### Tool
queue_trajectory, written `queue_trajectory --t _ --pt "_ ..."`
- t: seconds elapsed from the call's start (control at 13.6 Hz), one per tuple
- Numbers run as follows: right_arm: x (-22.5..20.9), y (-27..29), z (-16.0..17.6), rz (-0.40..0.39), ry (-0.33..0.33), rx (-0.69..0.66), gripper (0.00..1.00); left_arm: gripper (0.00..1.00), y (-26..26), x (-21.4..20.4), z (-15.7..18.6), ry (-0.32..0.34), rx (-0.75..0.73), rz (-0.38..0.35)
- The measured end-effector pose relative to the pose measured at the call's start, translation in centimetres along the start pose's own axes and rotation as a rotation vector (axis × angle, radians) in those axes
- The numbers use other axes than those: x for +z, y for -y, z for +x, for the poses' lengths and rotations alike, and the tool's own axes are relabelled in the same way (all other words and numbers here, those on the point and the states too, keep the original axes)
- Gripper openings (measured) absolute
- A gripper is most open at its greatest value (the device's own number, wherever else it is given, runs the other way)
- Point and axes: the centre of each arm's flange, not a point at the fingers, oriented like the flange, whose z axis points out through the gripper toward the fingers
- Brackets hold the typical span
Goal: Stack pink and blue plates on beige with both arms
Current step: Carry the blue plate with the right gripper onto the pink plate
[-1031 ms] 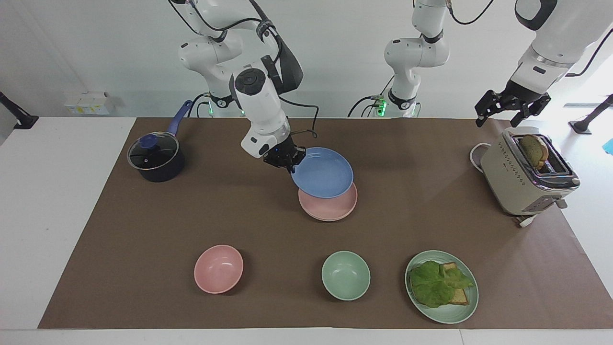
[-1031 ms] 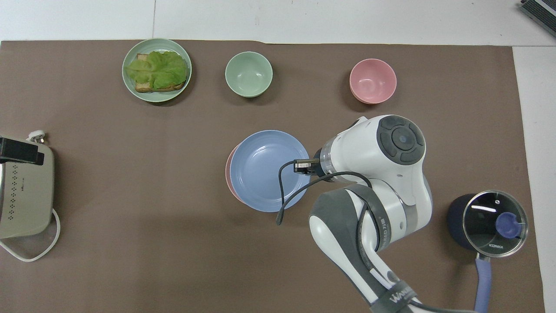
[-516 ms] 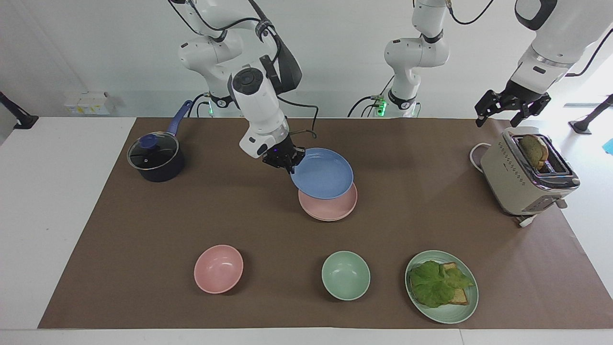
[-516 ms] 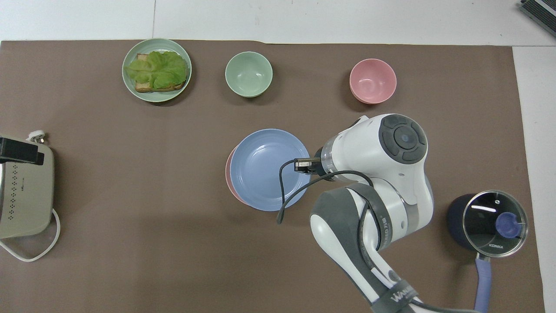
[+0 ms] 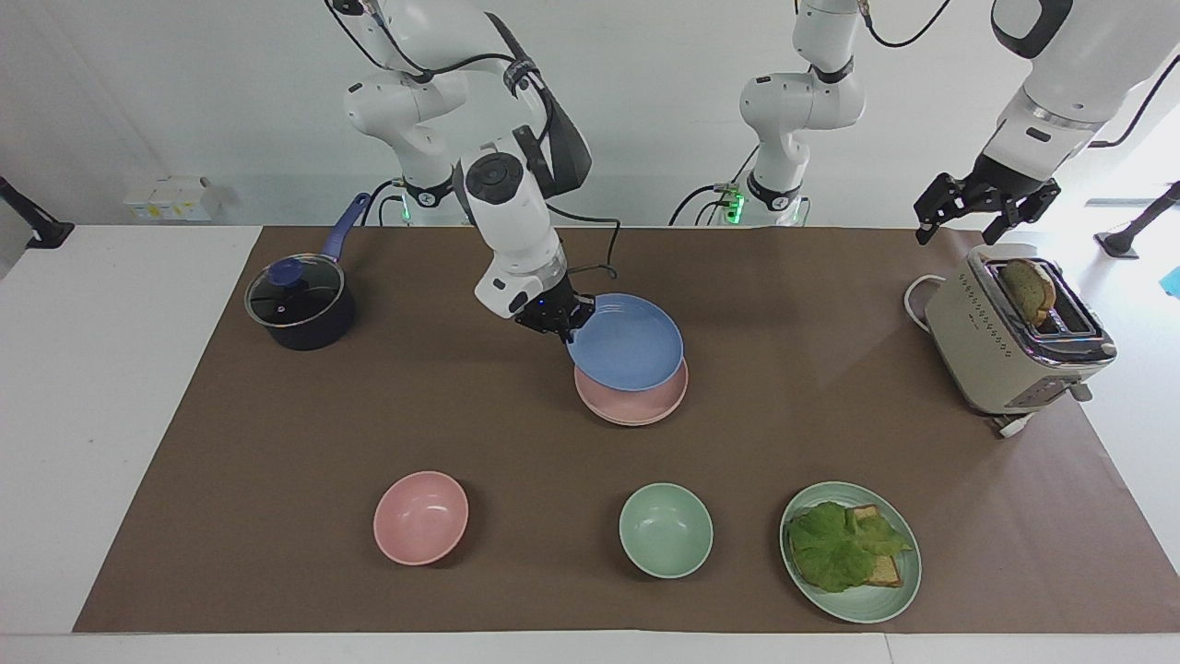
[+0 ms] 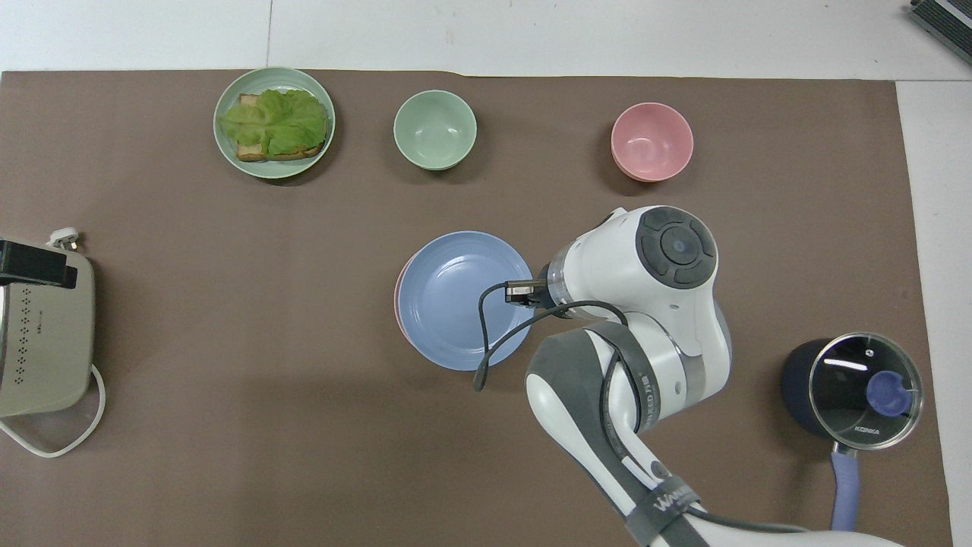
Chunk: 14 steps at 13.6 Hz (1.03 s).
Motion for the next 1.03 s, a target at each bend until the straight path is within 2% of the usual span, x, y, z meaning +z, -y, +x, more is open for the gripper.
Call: queue_trajectory --t 0.37,1.03 --pt "3.2 -0.2 1.0 -0.002 -0.046 -0.011 0.05 1.0 0.0 0.0 0.0 0.0 0.0 0.0" --pt "4.9 -0.2 1.2 -0.009 -0.045 -0.012 0.05 1.0 0.0 0.0 0.0 0.0 0.0 0.0"
